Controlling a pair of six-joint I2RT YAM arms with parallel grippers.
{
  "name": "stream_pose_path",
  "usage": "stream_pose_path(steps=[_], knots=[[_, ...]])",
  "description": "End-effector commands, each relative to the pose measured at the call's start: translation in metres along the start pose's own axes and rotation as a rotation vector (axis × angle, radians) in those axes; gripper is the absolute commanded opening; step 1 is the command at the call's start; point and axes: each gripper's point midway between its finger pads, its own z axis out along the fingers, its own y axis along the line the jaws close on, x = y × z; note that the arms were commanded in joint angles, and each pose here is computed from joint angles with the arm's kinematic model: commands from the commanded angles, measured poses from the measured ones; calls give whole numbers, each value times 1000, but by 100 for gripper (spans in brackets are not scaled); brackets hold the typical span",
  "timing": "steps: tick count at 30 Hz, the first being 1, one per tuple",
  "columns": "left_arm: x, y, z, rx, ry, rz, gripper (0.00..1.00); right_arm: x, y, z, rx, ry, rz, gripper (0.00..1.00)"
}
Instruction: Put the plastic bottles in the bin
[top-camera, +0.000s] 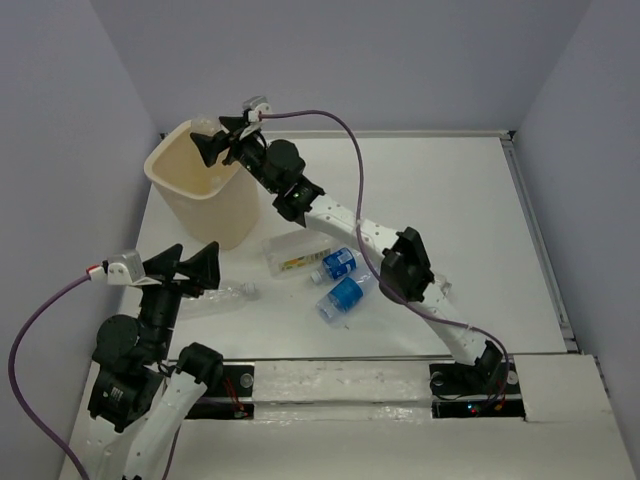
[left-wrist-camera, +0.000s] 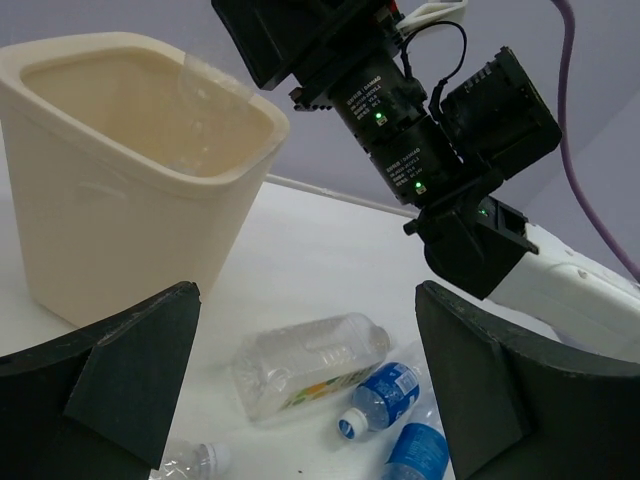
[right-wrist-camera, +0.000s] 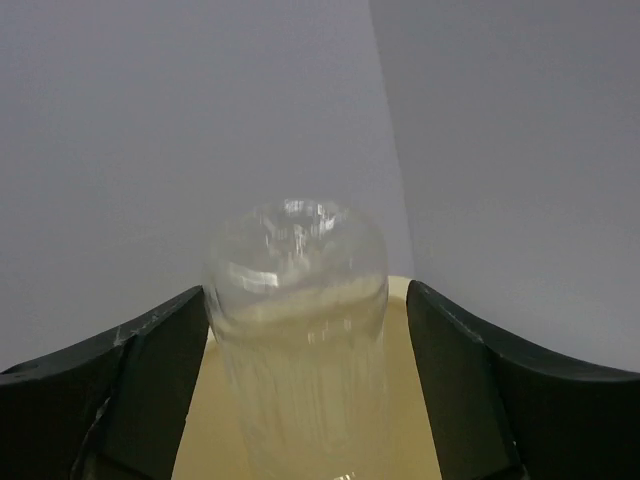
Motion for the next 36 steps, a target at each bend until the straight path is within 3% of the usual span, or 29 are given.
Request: stream_pose_path(steps=[1,6,7,8,9,10,11,12,14,15,16,18,20,22,26,29,36], knots=[[-7,5,3,-34,-39,-14,99,-61,29,5,-71,-64,20,89],[-10,14,3,-89,-47,-9,99,-99,38,-5,-85,-15,-6,94],[-11,15,3,-97,-52,-9,99,-83,37,-11,-88,53,-15,94],[-13,17,2,-108,-60,-12,99,-114,43,-19,-97,37,-15,94],[-15,18,1,-111,-65,-14,99,-116,45,-25,-107,59,-18,93],[-17,19,1,-118,-76,-17,99,-83,44,-41,-132,160,-30,90],[-20,20,0,-124,-85,-16,99,-78,44,-51,-137,195,-37,90],[-26,19,-1,-124,-100,-21,99,-106,50,-64,-155,182,-44,83],[-33,18,-2,-131,-120,-23,99,-84,49,-92,-185,284,-77,77],[-36,18,-2,-134,-125,-23,99,-44,40,-118,-185,394,-84,68],[-40,19,0,-144,-135,-17,99,-45,48,-135,-241,431,-99,64],[-39,24,7,-180,-147,-11,99,-2,47,-175,-281,576,-108,56],[-38,26,10,-194,-143,-5,99,24,53,-197,-320,646,-142,55],[-35,31,15,-225,-142,-6,99,56,60,-221,-370,721,-163,57],[-31,42,15,-274,-166,-18,99,100,101,-246,-501,808,-216,80],[-31,49,12,-312,-173,-16,99,131,117,-250,-575,846,-256,89],[-27,52,12,-324,-164,-14,99,188,141,-248,-678,878,-274,95]])
